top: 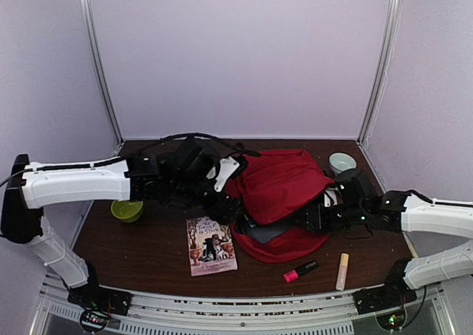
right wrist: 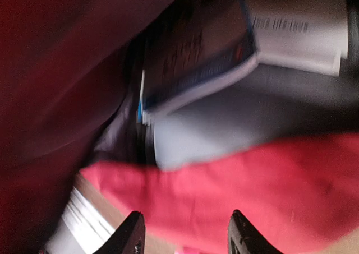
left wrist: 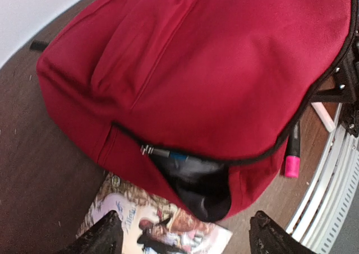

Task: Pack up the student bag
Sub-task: Place the largest pocket of the bag in the student bag.

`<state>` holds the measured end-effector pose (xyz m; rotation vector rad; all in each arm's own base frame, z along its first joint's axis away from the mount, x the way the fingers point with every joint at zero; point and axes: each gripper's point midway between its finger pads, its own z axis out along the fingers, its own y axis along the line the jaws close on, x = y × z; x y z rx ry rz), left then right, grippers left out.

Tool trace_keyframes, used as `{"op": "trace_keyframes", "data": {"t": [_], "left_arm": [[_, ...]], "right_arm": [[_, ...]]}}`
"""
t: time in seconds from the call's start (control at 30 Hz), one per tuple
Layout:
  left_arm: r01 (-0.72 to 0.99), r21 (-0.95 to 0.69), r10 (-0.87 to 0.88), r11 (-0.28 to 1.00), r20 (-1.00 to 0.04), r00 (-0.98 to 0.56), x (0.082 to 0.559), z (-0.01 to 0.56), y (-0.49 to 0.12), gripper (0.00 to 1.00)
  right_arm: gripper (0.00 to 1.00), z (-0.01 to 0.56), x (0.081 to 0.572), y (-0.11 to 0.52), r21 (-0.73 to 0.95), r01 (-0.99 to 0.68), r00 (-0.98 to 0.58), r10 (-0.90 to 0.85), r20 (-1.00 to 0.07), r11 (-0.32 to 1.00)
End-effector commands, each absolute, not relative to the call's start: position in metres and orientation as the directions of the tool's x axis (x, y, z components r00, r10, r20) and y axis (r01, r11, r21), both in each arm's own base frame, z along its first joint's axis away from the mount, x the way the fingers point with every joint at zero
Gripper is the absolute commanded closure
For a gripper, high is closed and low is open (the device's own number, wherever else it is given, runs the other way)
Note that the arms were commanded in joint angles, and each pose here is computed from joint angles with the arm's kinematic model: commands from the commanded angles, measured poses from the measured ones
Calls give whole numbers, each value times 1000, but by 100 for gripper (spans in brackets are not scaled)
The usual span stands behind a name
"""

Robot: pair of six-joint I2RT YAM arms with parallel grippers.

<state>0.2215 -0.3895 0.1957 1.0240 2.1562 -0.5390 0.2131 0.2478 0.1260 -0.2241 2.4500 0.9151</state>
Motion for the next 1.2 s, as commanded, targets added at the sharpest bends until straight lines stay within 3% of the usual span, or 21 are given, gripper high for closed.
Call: {"op": "trace_keyframes", "data": {"t": [0.0, 0.17, 0.33, 0.47, 0.63, 0.93, 1.17], "left_arm": [[635, -205, 347, 745, -693, -631, 206, 186, -335, 19], [466, -317, 198, 826, -610, -767, 186, 134, -293, 25], [369, -343, 167, 864, -497, -851, 171, 83, -278, 27], [348, -341, 157, 873, -478, -864, 170, 65, -275, 28], [326, -319, 159, 890, -453, -877, 165, 44, -265, 28], [325, -277, 168, 904, -470, -867, 164, 43, -248, 28], [291, -247, 143, 924, -482, -864, 161, 45, -227, 28]], "right_arm": [[50, 106, 169, 231, 442, -377, -870, -148, -470, 814], [51, 146, 143, 302, 497, -560, -781, -223, -583, 663], [46, 147, 122, 386, 550, -635, -768, -361, -529, 543], [46, 130, 116, 409, 503, -658, -751, -444, -488, 560], [44, 99, 125, 377, 402, -618, -776, -445, -446, 675], [44, 83, 206, 252, 236, -426, -844, -290, -451, 873], [42, 102, 188, 225, 241, -500, -819, -363, -444, 832]]}}
